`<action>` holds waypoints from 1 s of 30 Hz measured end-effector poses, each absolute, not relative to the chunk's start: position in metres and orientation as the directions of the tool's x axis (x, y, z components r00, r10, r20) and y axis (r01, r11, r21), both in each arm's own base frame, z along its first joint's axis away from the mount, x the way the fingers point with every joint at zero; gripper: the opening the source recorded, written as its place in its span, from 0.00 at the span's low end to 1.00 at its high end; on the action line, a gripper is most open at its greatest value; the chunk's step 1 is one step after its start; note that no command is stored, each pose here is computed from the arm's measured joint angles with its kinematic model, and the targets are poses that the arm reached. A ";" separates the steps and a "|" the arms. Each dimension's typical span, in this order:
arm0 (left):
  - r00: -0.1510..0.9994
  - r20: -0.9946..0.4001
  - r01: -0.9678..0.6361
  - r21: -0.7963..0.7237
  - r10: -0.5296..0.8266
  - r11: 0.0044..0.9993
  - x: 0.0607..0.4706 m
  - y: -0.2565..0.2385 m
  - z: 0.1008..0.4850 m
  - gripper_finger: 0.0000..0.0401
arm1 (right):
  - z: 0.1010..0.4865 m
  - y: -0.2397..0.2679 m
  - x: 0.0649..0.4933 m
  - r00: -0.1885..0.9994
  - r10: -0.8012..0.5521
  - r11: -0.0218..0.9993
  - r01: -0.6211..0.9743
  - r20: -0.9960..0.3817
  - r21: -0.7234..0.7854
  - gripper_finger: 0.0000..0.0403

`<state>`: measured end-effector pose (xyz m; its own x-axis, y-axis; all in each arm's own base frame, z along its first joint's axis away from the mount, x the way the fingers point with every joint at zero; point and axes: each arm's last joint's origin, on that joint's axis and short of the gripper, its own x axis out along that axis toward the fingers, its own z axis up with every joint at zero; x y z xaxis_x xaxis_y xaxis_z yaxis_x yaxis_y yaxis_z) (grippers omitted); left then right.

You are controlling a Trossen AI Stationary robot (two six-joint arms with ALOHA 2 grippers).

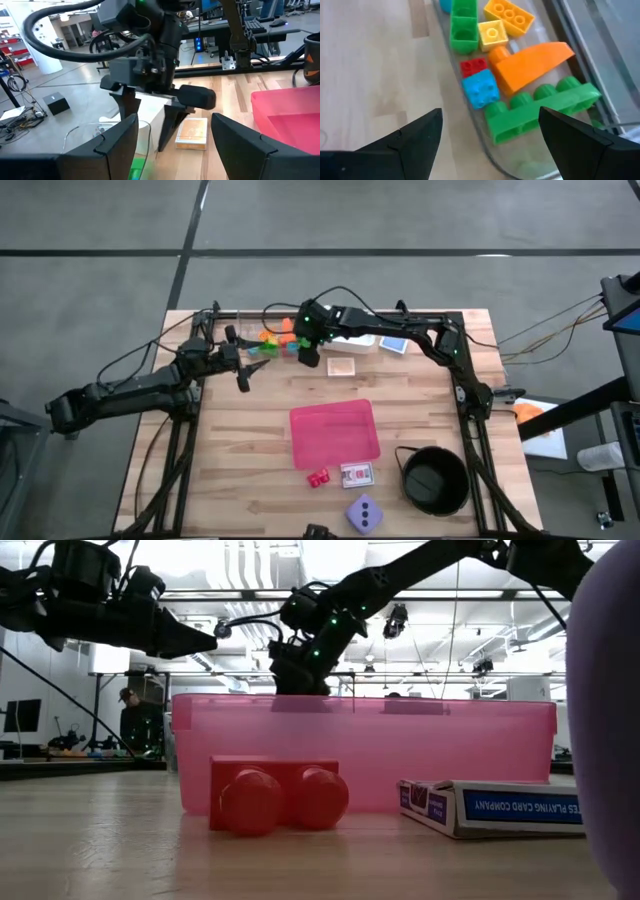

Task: Pick & Place Toys
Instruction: Put the red game piece into the transparent bin

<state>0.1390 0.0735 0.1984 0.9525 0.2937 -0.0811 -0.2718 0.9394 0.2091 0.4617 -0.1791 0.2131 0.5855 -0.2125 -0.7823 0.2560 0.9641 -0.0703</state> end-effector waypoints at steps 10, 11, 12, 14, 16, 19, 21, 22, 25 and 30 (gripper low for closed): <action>0.952 -0.087 -0.271 0.208 0.293 0.940 0.139 0.074 0.198 0.64 | 0.228 -0.169 0.480 0.793 -0.015 0.996 0.068 -0.609 0.064 0.82; 0.952 -0.088 -0.270 0.207 0.293 0.940 0.139 0.073 0.198 0.64 | 0.229 -0.166 0.483 0.814 -0.008 0.997 0.052 -0.580 0.059 0.82; 0.952 -0.089 -0.271 0.207 0.293 0.940 0.139 0.074 0.198 0.64 | 0.228 -0.163 0.486 0.836 -0.008 0.998 0.042 -0.548 0.048 0.82; 0.952 -0.088 -0.270 0.207 0.293 0.940 0.139 0.073 0.198 0.64 | 0.226 -0.157 0.492 0.880 -0.010 0.999 0.024 -0.475 0.023 0.82; 0.952 -0.090 -0.270 0.207 0.293 0.940 0.139 0.073 0.198 0.64 | 0.223 -0.153 0.495 0.916 -0.013 1.000 0.022 -0.401 0.017 0.82; 0.954 -0.091 -0.263 0.206 0.286 0.943 0.139 0.073 0.197 0.64 | 0.215 -0.151 0.496 0.956 -0.021 1.000 0.026 -0.292 0.011 0.82; 0.955 -0.092 -0.260 0.205 0.283 0.944 0.139 0.073 0.197 0.64 | 0.207 -0.152 0.493 0.972 -0.033 0.999 0.038 -0.233 0.015 0.82; 0.955 -0.094 -0.260 0.205 0.283 0.944 0.139 0.073 0.197 0.64 | 0.202 -0.153 0.491 0.977 -0.039 0.999 0.044 -0.211 0.019 0.82; 0.954 -0.101 -0.258 0.203 0.282 0.945 0.139 0.073 0.196 0.64 | 0.186 -0.152 0.483 0.986 -0.045 0.999 0.049 -0.161 0.018 0.82; 0.953 -0.113 -0.256 0.200 0.282 0.946 0.139 0.073 0.195 0.64 | 0.175 -0.139 0.460 0.995 -0.038 0.999 0.038 -0.088 -0.001 0.82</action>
<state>0.1388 0.0730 0.1951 0.9529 0.2816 -0.1130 -0.2558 0.9458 0.1998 0.4598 -0.1390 0.1751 0.9954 -0.0379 -0.0876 0.0380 0.9993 -0.0006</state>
